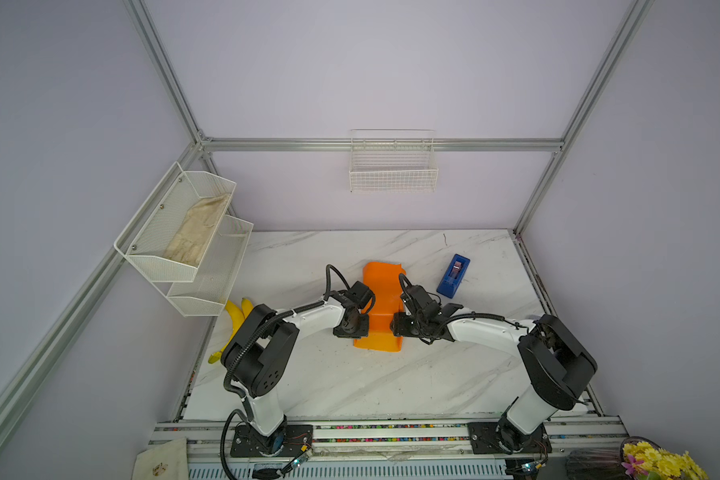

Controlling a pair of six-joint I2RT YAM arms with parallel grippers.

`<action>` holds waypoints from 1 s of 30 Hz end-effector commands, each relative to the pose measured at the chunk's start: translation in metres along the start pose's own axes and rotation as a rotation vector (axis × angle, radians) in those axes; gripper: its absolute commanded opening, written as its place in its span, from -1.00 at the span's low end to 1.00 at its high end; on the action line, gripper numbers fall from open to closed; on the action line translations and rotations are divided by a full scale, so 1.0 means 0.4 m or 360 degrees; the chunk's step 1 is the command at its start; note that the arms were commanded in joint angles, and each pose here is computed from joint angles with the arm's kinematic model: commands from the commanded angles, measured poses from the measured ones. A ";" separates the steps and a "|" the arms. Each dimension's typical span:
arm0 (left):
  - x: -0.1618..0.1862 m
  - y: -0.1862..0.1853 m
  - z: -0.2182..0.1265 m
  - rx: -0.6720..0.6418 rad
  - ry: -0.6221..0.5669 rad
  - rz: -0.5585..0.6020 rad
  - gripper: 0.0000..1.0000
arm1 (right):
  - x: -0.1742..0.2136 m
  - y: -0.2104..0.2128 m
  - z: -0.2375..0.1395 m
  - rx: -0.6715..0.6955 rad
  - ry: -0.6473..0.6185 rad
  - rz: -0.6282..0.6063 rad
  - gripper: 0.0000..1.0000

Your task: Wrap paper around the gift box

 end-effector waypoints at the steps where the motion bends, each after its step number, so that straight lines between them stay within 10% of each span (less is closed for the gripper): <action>1: -0.030 -0.029 -0.031 0.0035 -0.0044 0.0021 -0.71 | 0.004 -0.006 -0.066 0.0086 0.0007 0.0054 0.10; 15: -0.032 -0.034 -0.020 0.0032 -0.0028 0.0022 -0.71 | -0.145 0.111 -0.113 -0.0313 -0.0194 -0.0014 -0.61; 30: -0.058 -0.054 -0.138 0.0196 -0.0188 0.0046 -0.26 | -0.074 0.049 -0.026 -0.0070 -0.0036 0.0066 -0.72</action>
Point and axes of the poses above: each gripper's point midway between its finger pads, its own z axis out along the fingers, its own y axis along the line the jaws close on, x = y × z, the point moved 9 cm from there along -z, back along the fingers, and after that the axes turned 14 degrees about -z, right-handed, at the moved point
